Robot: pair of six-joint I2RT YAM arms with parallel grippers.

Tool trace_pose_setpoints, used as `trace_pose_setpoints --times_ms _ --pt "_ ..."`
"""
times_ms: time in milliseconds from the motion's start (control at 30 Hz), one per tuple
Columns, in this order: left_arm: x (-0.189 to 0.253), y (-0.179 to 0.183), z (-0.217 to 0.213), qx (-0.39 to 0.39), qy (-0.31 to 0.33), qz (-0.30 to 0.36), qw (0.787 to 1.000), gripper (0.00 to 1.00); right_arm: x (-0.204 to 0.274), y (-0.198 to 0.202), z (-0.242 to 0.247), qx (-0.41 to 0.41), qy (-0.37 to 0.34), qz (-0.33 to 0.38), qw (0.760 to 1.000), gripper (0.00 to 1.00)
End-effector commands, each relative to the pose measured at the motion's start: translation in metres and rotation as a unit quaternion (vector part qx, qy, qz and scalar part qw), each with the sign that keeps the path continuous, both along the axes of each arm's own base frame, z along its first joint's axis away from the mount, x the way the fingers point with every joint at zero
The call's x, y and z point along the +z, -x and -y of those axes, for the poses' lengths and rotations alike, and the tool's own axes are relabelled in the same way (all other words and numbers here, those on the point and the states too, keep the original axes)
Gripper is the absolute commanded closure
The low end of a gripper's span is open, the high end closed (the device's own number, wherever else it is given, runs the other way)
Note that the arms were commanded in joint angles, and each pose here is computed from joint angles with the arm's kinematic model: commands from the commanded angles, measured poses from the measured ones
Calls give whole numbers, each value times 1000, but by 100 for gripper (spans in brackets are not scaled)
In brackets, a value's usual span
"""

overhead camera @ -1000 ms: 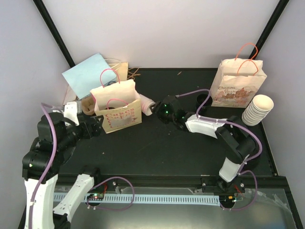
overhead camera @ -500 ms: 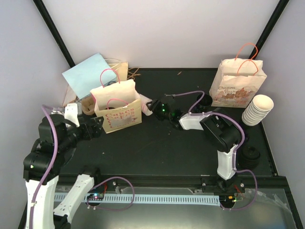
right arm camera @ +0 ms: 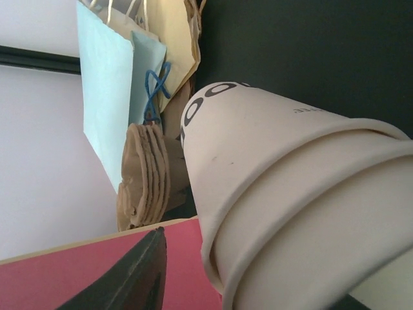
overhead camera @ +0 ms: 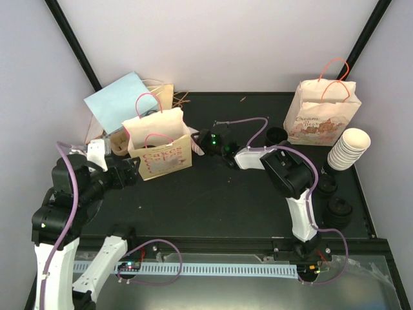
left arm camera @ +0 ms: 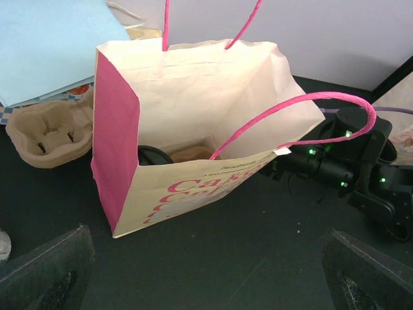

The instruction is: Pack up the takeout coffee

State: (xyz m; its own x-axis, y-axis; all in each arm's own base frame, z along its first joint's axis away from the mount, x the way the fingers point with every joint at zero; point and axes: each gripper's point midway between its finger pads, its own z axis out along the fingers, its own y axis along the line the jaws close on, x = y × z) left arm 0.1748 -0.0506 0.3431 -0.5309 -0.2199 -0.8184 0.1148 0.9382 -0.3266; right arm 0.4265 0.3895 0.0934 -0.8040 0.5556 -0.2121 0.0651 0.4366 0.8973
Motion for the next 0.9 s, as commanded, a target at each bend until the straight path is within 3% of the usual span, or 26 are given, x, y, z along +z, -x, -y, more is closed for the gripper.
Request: trace_pose_setpoints --times_ms 0,333,567,733,867 --pt "3 -5 0 -3 -8 10 1000 1 10 -9 -1 -6 -7 21 1000 64" --pt "1 -4 2 -8 -6 9 1000 1 29 -3 14 -16 20 56 998 94" --pt "0 -2 1 -8 -7 10 1000 1 54 5 32 -14 68 97 993 93" --pt "1 -1 1 -8 -7 13 1000 1 78 20 58 5 172 135 976 93" --pt "3 0 1 -8 -7 18 1000 1 94 37 89 34 282 149 947 93"
